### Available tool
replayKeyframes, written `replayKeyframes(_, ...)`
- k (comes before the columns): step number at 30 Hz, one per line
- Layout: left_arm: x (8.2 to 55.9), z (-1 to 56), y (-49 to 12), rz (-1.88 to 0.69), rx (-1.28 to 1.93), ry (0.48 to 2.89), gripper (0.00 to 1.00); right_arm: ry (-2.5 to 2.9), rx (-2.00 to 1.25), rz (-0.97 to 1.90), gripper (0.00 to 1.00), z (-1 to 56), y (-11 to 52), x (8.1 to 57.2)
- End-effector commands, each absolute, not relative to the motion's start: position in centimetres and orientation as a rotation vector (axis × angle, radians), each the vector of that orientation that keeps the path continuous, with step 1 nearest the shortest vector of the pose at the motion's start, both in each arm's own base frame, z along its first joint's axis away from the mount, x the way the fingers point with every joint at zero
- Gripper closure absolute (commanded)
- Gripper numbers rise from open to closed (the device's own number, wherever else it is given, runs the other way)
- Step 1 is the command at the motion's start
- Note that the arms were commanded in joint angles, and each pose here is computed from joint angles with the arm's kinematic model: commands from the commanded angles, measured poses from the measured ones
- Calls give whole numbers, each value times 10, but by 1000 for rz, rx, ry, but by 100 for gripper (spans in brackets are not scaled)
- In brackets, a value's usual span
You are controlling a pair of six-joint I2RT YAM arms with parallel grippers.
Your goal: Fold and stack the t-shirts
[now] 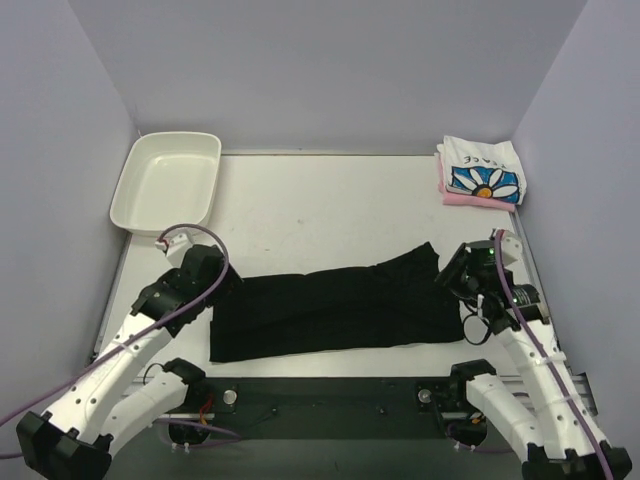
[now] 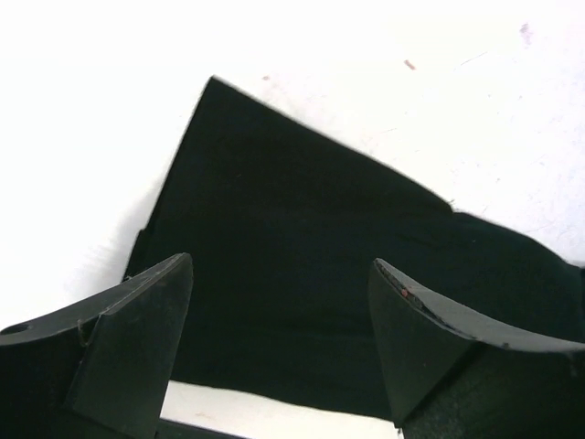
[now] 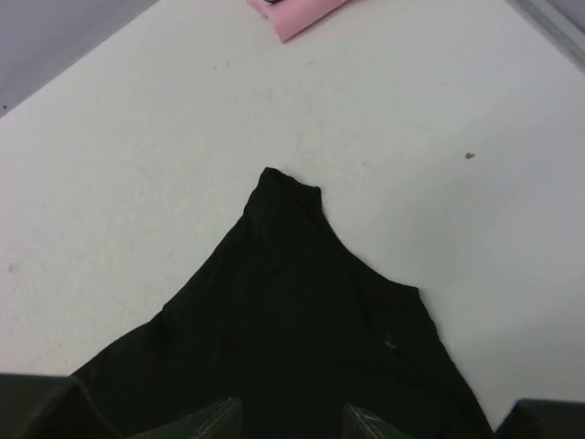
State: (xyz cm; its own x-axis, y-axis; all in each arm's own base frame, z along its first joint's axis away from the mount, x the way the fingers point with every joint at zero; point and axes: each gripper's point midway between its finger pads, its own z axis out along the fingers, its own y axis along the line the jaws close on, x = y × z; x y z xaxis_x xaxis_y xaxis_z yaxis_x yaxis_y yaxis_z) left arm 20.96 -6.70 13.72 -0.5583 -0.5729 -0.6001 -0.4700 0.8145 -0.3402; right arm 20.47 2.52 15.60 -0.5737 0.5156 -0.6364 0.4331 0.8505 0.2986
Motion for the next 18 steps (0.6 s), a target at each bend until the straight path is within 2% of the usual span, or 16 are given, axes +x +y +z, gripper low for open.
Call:
replayKeyframes(1,246,142,-94,-215,-681,2267,13,2318,616,214,53,142,50,248)
replayKeyframes(7,288,118,-134,-236,-588,2340,14,2427,512,280,55,119,83,307)
replayKeyframes(10,300,104,-147,-215,-570,2380,14,2491,498,307,58,105,94,320)
replayKeyframes(18,308,78,-161,-198,-555,2430,15,2571,485,284,60,87,100,312)
